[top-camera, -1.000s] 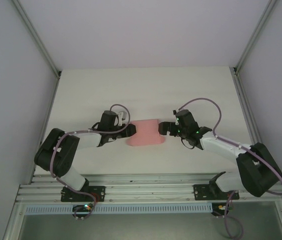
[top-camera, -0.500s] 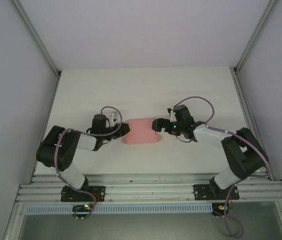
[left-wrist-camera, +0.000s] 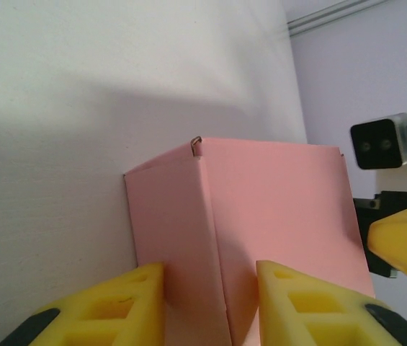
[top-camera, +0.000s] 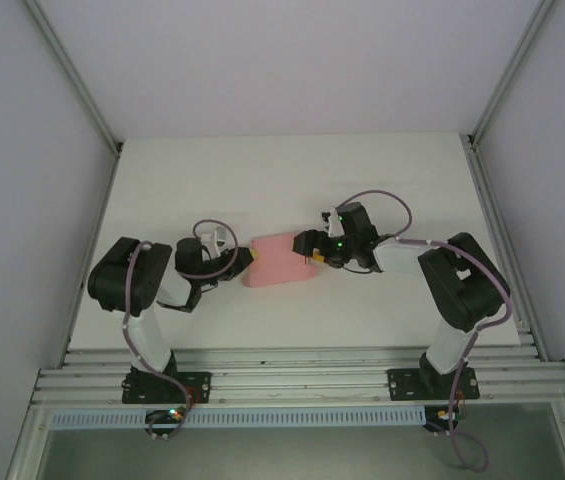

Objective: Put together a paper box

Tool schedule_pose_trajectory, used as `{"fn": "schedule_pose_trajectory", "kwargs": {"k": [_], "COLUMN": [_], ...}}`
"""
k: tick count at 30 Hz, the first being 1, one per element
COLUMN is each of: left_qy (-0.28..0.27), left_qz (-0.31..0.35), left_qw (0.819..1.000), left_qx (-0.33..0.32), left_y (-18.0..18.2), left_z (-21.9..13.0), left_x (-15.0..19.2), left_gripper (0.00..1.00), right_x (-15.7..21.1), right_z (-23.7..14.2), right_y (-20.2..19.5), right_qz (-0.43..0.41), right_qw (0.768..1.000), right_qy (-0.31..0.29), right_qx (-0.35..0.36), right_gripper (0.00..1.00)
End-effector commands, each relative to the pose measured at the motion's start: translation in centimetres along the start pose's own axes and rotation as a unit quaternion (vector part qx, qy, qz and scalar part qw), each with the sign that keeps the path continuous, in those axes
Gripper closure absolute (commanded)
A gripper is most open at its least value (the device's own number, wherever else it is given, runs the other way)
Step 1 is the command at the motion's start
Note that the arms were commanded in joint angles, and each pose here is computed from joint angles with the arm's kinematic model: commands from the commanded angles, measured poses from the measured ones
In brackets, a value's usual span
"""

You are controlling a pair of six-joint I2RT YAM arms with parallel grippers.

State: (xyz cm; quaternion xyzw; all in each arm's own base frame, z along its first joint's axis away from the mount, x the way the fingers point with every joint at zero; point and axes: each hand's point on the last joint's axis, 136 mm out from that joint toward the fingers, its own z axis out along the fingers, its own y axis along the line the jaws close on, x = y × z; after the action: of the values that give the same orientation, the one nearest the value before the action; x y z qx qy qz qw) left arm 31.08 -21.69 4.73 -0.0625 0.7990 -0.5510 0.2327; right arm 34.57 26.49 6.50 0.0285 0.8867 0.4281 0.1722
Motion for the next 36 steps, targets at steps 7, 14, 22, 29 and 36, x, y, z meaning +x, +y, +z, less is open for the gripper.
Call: {"fn": "schedule_pose_trajectory", "kwargs": {"k": [7,14,22,29,36], "left_qy": [0.000,-0.006,-0.017,-0.010,0.042], "left_qz": [-0.021,-0.001,0.081,0.360,0.574], "left_qw": [1.000,1.000,0.997,0.905,0.803], "left_qx": [0.009,0.023,0.004,-0.226,-0.156], "left_y": [0.5,-1.0,-5.0,-9.0,-14.2], "left_z": [0.1,0.1,0.1,-1.2,-0.2], "left_x": [0.1,-0.8,-2.9,-3.3,0.7], "left_gripper": [0.65,0.59,0.00,0.00,0.00], "right_x": [-0.4,-0.7,-1.7,-3.0,-4.8], "right_z": [1.1,0.3,-2.4,-5.5,-9.3], "right_y": [2.6,2.9,2.4,0.9,0.1], "right_qz": [0.017,0.015,0.033,0.098,0.221], "right_qw": [0.996,0.997,0.997,0.993,0.974], "right_qy": [0.022,0.012,-0.021,-0.049,-0.054], "right_qx": [-0.080,-0.077,-0.059,-0.037,-0.008], "right_gripper": [0.32,0.43,0.49,0.52,0.56]}}
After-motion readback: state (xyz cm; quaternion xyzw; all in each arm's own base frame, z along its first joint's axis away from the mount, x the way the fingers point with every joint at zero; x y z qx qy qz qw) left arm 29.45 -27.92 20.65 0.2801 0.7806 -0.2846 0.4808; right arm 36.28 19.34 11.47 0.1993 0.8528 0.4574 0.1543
